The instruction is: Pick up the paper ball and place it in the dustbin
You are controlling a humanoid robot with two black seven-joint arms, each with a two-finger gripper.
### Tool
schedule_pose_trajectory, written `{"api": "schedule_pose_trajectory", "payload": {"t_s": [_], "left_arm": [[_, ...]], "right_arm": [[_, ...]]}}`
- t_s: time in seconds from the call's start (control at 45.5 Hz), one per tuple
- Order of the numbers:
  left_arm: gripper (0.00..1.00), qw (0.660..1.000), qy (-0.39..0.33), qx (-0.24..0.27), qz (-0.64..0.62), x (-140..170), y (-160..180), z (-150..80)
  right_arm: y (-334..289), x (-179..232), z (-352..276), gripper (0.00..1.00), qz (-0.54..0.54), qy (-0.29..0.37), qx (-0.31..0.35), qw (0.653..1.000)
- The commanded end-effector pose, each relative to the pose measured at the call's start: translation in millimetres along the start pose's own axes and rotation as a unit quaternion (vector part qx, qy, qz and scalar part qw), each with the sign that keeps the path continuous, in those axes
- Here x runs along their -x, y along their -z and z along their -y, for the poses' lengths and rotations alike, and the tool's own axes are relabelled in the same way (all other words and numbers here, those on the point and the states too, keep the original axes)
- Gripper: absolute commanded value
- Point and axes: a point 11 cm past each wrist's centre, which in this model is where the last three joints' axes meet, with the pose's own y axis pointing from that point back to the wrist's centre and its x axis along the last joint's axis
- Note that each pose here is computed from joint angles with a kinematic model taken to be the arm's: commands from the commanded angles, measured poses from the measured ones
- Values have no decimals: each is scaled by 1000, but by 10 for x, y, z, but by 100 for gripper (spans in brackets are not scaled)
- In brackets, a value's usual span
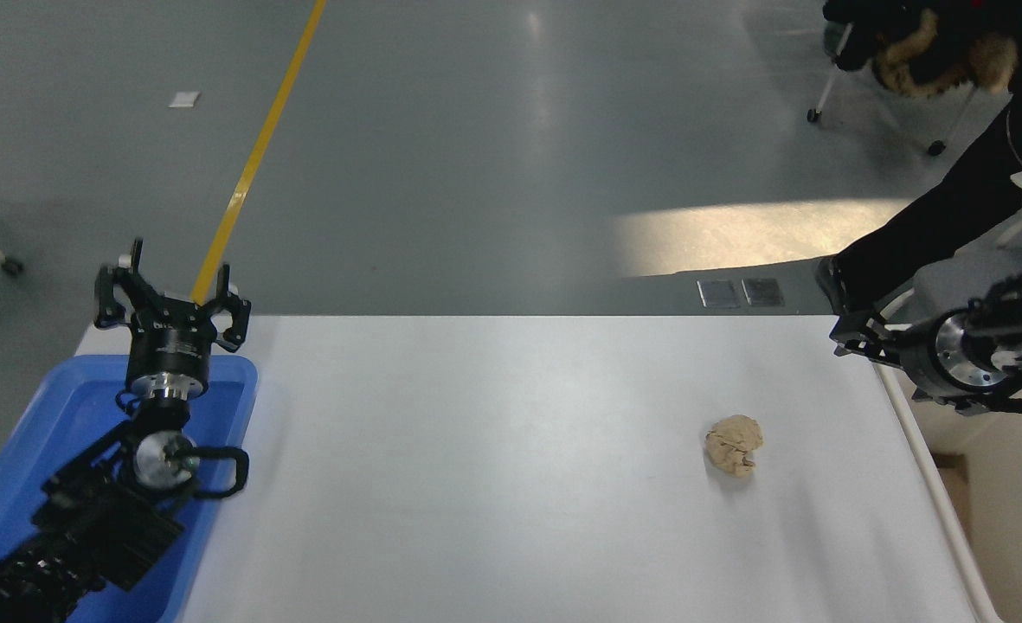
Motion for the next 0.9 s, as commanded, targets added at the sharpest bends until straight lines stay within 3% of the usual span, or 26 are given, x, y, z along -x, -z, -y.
{"api": "schedule_pose_trajectory", "payload": {"t_s": [0.0, 0.637, 0.879], "left_arm": [[99, 1000, -2, 1, -1, -11, -3, -6], [99, 1000, -1, 1, -1, -7, -1, -5], [99, 1000, -2, 2, -1, -12, -7, -5]], "right_arm": [[539, 264, -494, 100, -101, 45, -13, 994], [1284, 303, -1829, 100, -155, 118, -107, 975], [1374, 312, -2016, 100, -165, 121, -121, 971]]}}
